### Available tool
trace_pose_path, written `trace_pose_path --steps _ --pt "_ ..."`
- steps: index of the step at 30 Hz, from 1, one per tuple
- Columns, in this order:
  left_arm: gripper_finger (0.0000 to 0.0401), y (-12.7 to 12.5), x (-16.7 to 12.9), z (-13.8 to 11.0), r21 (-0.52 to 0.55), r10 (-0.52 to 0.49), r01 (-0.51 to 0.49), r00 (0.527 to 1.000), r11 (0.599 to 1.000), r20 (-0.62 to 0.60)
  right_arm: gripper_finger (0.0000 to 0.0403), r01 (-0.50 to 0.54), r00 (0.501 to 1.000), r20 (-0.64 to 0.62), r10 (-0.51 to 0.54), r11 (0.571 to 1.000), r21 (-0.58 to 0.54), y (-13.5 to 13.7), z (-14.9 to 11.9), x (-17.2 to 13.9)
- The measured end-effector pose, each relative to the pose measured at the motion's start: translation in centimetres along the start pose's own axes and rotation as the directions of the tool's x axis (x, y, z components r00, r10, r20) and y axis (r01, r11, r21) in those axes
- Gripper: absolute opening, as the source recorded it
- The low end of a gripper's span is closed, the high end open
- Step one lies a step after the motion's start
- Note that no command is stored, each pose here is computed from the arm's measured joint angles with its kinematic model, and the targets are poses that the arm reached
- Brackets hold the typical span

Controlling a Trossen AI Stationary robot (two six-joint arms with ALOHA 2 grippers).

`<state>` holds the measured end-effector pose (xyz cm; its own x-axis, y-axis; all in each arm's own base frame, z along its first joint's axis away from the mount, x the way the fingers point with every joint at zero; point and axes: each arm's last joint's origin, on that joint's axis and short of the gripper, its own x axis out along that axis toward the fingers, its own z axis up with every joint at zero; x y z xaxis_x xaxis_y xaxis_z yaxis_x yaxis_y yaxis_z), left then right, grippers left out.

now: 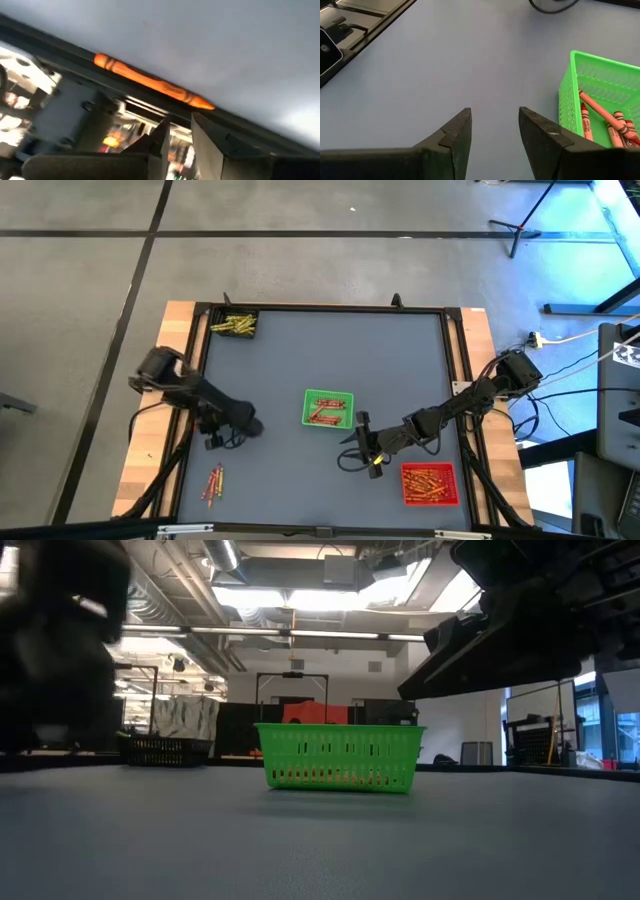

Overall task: Sort crayons
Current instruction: Put the orange crayon into the red bin

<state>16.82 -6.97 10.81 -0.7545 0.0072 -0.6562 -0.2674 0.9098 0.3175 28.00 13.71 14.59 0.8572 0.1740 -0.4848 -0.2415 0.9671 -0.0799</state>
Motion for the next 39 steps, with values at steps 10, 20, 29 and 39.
trace_pose_path --steps 10,20,29,39 --pt "0.0064 -1.6 -0.2 -3.6 -0.431 0.029 0.067 0.977 0.9 0.213 0.016 0.0 1.0 0.011 0.0 1.0 0.003 0.0 0.1 0.0" --pt "0.0064 -2.4 1.9 -3.7 -0.516 0.013 0.123 0.968 0.848 0.251 0.016 -0.001 1.0 0.03 0.001 1.0 0.008 0.0 0.3 0.0" --pt "0.0064 -2.6 2.6 -3.2 -0.541 0.021 0.094 0.979 0.836 0.203 0.016 -0.001 0.999 0.035 0.001 1.0 0.009 0.0 0.3 0.0" --pt "0.0053 -2.8 2.9 -2.9 -0.636 0.102 0.085 0.963 0.767 0.251 0.016 -0.001 0.999 0.036 0.001 1.0 0.007 0.0 0.4 0.0"
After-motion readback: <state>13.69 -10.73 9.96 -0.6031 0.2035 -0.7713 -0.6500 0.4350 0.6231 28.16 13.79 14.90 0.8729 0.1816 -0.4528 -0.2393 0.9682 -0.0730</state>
